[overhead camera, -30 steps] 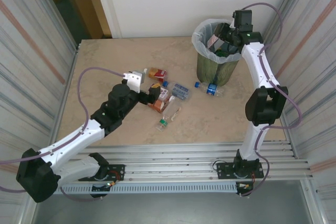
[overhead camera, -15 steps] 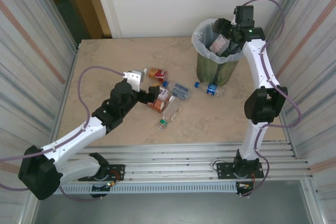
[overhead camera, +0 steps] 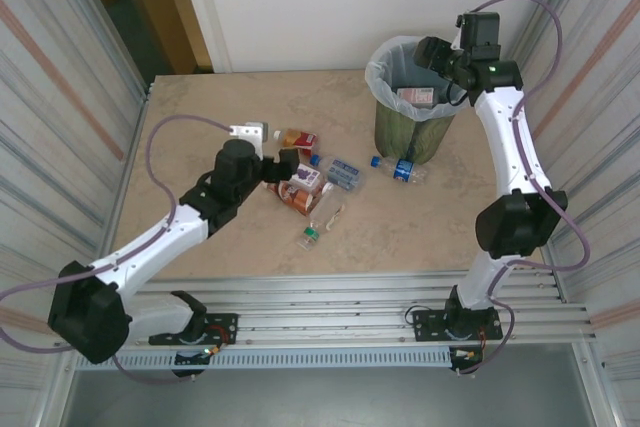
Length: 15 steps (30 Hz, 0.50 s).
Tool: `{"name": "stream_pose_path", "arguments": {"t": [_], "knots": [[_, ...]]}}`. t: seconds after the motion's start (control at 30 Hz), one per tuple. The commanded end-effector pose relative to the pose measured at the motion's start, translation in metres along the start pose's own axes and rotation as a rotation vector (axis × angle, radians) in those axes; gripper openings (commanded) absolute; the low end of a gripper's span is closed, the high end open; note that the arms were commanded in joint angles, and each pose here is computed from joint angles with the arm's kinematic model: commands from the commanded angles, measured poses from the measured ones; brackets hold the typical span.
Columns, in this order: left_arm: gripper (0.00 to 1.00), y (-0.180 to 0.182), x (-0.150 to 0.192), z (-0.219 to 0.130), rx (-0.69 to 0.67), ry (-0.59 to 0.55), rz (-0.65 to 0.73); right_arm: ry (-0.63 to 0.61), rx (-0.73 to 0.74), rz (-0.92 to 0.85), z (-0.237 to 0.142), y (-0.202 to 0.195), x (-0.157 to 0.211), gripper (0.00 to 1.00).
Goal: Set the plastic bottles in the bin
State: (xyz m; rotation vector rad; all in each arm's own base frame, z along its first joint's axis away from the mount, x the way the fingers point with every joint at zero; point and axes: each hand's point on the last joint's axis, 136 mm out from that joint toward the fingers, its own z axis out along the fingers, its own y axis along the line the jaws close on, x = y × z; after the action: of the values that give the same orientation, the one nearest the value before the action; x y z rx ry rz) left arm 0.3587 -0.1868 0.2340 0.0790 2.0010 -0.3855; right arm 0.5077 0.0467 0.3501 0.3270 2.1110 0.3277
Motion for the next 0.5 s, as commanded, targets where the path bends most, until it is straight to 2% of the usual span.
{"name": "stream_pose_path", "arguments": {"t": [0.0, 0.2, 0.47], "knots": [[0.99, 0.019, -0.006, 0.012, -0.102, 0.043, -0.117, -0.059, -0.022, -0.030, -0.030, 0.009, -0.010, 0.87], [0.98, 0.039, 0.004, 0.056, -0.200, 0.164, -0.279, -0.048, 0.016, -0.061, -0.052, 0.004, 0.012, 1.00], [0.96, 0.034, 0.015, 0.117, -0.211, 0.266, -0.444, -0.015, 0.077, -0.130, -0.084, 0.003, 0.044, 0.98]]}}
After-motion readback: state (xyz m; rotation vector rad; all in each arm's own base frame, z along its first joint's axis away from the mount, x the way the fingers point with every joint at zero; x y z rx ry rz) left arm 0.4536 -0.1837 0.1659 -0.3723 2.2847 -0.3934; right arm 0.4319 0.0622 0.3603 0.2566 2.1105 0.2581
